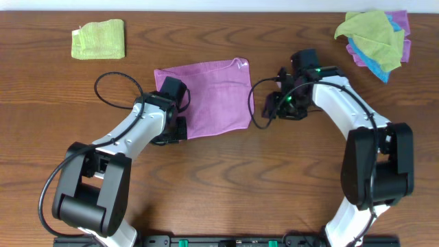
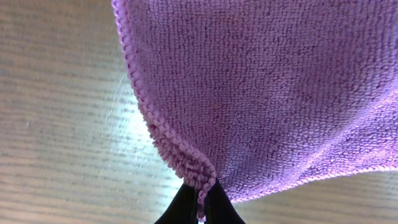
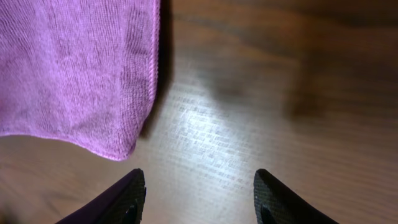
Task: Fold the cloth
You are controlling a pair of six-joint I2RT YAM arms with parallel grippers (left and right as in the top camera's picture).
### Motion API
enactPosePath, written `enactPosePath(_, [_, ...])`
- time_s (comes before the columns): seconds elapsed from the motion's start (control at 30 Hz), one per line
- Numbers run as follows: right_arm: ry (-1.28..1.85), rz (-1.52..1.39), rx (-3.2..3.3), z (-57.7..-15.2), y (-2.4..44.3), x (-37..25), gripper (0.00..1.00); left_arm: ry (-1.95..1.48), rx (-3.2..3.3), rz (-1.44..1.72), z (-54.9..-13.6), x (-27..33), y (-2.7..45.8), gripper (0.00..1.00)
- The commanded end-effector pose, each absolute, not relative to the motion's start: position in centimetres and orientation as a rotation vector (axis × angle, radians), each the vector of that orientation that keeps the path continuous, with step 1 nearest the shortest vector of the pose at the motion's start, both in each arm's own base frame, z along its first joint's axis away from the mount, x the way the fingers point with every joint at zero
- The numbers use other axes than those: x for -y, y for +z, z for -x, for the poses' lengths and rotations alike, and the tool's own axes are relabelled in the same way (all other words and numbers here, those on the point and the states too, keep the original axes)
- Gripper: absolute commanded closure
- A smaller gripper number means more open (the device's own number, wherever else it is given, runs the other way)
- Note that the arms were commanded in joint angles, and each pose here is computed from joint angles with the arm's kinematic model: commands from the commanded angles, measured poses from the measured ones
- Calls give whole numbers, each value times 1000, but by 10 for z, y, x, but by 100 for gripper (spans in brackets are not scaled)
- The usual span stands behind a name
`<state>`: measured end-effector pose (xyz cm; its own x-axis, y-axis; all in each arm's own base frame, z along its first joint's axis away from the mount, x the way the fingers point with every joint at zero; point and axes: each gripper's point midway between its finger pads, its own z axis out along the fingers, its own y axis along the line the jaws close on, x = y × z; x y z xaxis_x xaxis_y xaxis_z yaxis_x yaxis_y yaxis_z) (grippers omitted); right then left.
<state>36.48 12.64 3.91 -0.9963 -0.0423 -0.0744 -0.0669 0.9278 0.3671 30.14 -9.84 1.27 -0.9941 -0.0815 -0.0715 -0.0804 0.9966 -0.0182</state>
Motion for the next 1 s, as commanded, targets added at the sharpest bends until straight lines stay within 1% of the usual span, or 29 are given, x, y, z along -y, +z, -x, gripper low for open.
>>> enactPosePath(0.0, [626,191,-3020,-357,39,-146,44,11,-3053,101,-302,93,18,94])
enactPosePath(0.1, [627,256,-3010,-353,36,-154,44,11,-3052,101,-302,93,18,95])
enactPosePath(0.27, [638,255,-3027,-342,20,-154,50,14,-3050,101,-302,93,19,94])
enactPosePath(0.4, [734,244,-3019,-332,9,-158,50,8,-3041,101,-305,94,19,94])
enactPosePath(0.63, [751,263,-2963,-341,7,-164,48,3,-3039,101,-305,95,19,94])
enactPosePath(0.73, [754,239,-2920,-352,9,-167,44,2,-3038,100,-305,95,19,94])
enactPosePath(0.97, [765,266,-2839,-367,12,-181,39,-2,-3031,100,-307,95,19,94])
